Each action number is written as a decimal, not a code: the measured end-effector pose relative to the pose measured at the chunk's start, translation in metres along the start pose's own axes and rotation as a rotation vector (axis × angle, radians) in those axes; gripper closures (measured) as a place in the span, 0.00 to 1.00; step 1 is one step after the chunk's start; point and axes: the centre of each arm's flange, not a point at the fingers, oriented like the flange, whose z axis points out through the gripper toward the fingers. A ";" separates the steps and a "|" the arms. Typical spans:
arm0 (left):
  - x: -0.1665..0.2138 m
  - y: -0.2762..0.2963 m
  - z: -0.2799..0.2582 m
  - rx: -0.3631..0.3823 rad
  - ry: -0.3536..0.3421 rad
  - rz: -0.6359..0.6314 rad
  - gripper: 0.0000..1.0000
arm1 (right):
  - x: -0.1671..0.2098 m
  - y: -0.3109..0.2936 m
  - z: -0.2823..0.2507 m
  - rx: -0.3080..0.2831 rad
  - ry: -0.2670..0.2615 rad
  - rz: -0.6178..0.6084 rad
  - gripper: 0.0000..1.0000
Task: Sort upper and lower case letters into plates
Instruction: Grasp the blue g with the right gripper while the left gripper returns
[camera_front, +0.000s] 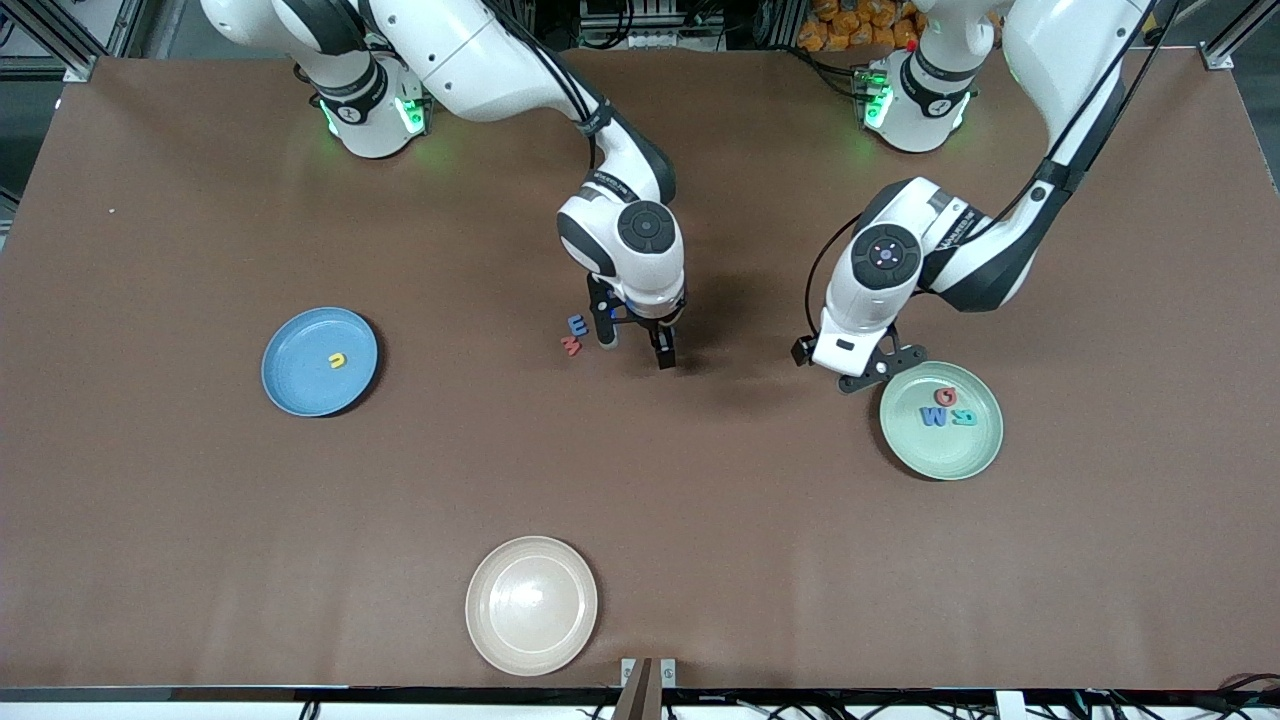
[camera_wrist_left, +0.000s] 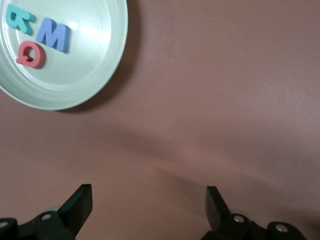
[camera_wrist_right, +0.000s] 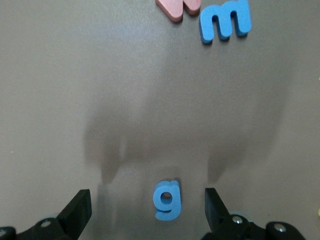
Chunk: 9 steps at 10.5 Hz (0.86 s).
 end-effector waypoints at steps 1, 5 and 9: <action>-0.005 0.004 0.000 0.000 -0.001 0.000 0.00 | -0.002 0.002 0.002 0.003 0.002 -0.008 0.00; -0.025 0.017 0.002 0.000 -0.009 0.017 0.00 | -0.005 0.007 0.008 0.014 0.001 -0.024 0.00; -0.034 0.024 0.000 -0.004 -0.011 0.030 0.00 | -0.002 0.008 0.016 0.023 -0.005 -0.023 0.07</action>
